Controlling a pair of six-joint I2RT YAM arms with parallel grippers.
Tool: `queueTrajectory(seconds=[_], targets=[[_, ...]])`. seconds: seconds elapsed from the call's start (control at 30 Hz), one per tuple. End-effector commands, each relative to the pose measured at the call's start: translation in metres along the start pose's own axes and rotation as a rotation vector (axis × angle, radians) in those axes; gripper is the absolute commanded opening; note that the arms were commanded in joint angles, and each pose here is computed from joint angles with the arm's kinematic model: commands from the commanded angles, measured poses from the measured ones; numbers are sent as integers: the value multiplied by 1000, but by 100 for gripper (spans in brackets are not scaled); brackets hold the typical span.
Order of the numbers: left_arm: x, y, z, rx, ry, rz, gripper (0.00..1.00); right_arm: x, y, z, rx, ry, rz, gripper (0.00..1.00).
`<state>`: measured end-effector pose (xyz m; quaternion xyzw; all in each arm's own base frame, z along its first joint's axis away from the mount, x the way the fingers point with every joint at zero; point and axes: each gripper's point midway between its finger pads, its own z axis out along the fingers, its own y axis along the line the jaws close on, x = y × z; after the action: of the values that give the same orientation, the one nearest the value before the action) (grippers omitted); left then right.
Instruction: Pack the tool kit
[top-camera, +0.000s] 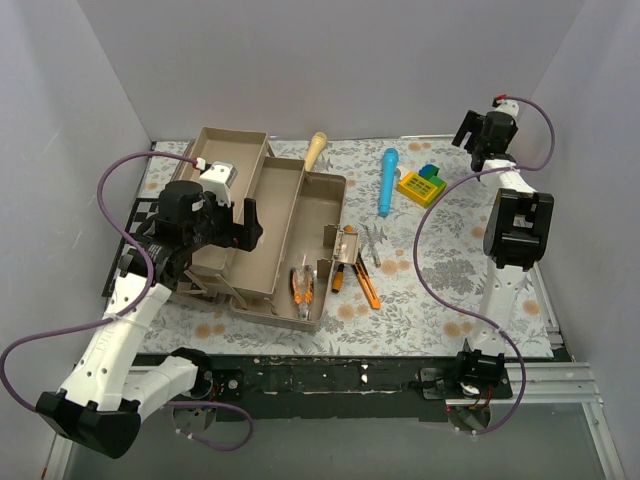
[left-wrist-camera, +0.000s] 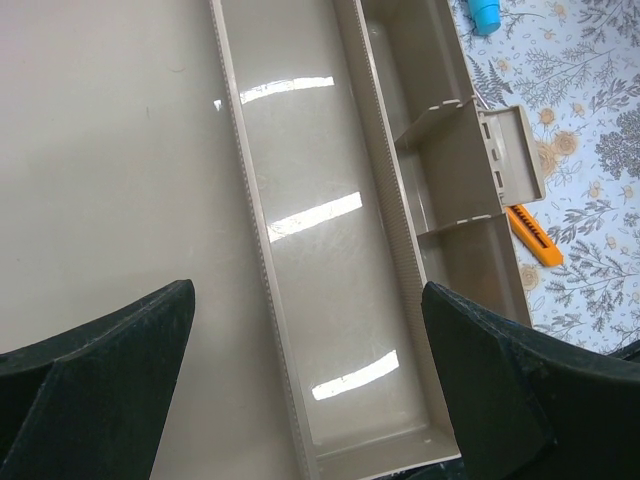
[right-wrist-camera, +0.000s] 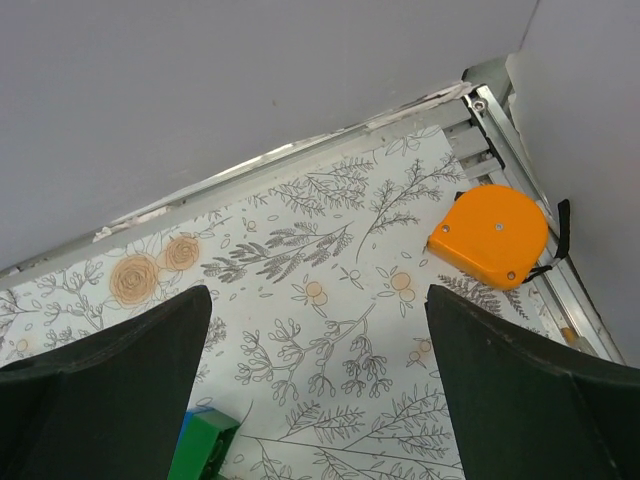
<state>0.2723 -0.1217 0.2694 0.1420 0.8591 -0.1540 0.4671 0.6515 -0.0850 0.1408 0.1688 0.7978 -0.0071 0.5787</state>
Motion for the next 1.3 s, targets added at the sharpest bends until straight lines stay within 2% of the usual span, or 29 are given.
queueTrajectory(seconds=[0.0,0.4,0.57,0.63,0.77,0.87,0.97,1.03,1.13,1.2,1.27], targets=[[-9,4,-5,-23,-31,15,98,-15,-4,-6,2,-28,-48,97],[-10,8,-21,-52,-59,28,98,-9,-15,-24,61,-38,-14,98],[-11,5,-19,-35,-58,26,98,-6,-11,-29,69,60,-31,98],[-13,3,-19,-23,-68,19,98,-4,-2,-41,12,60,-66,98],[-21,-7,-19,27,-90,1,98,-18,31,-86,-91,-71,-141,98],[-25,-12,-19,53,-92,-17,98,-19,59,-123,-161,-106,-156,98],[-28,-14,-22,58,-107,-26,98,-12,101,-165,-248,-81,-166,98],[-30,-14,-26,55,-117,-27,98,-11,124,-204,-327,-17,-165,98],[-32,-13,-32,43,-124,-26,98,-13,160,-262,-570,79,-142,98],[-33,-13,-37,40,-137,-27,98,-7,169,-297,-687,132,-130,98],[-36,-14,-42,42,-155,-30,98,-8,168,-323,-735,102,-103,98]])
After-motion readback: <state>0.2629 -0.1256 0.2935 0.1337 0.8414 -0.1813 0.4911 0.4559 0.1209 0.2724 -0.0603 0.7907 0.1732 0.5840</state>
